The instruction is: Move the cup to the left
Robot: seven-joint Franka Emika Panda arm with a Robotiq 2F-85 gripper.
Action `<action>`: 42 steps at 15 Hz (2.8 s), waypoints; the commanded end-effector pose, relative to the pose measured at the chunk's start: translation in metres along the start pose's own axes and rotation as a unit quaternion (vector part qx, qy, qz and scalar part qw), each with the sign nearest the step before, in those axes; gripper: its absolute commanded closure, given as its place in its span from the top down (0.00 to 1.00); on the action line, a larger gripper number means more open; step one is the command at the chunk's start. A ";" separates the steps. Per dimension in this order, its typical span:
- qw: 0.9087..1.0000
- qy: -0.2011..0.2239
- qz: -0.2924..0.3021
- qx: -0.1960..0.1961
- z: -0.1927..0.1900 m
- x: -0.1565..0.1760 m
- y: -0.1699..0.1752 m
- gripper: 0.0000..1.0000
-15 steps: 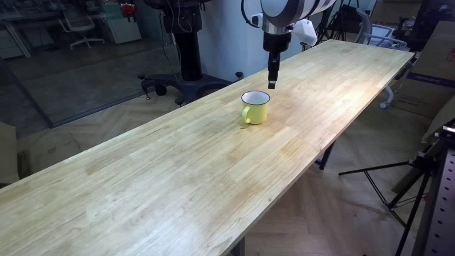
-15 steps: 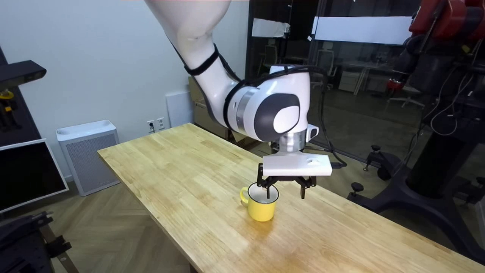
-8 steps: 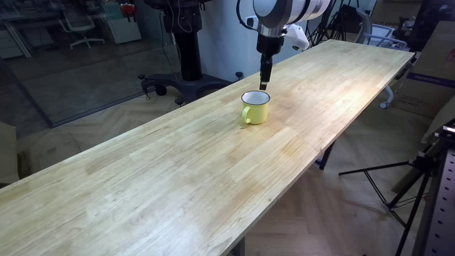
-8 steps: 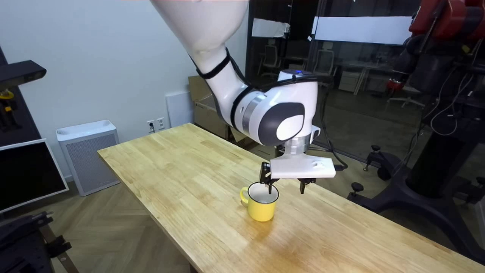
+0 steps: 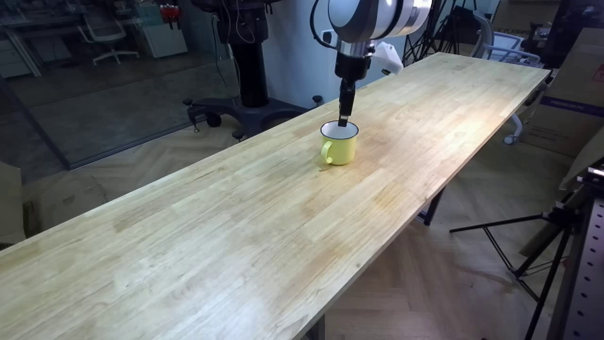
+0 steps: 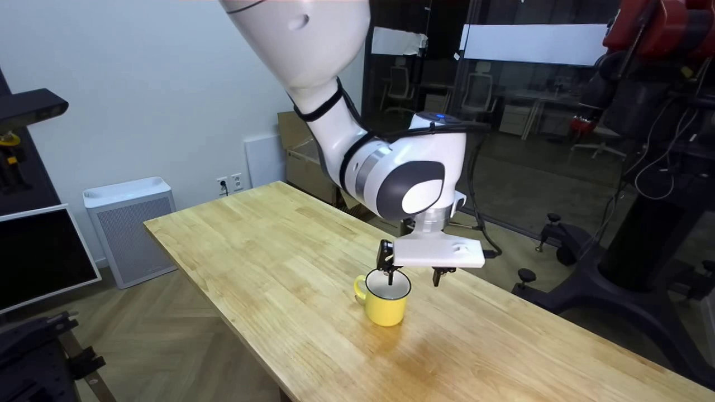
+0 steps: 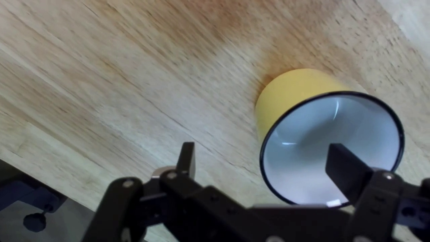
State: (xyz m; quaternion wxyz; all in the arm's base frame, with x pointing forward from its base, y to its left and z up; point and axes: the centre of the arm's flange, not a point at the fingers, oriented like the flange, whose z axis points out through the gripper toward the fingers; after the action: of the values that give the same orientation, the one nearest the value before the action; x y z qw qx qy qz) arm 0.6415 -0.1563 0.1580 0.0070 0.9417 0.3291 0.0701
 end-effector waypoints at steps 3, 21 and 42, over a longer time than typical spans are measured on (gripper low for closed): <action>0.999 -0.008 0.016 0.026 0.005 -0.001 0.008 0.73; 0.995 -0.034 -0.009 0.090 0.013 0.034 0.010 0.02; 0.974 -0.039 -0.075 0.213 0.044 0.097 0.026 0.02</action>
State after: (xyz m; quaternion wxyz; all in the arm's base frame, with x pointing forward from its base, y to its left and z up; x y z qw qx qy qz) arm 0.7103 -0.1282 0.1375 -0.1666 0.9015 0.3979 -0.0333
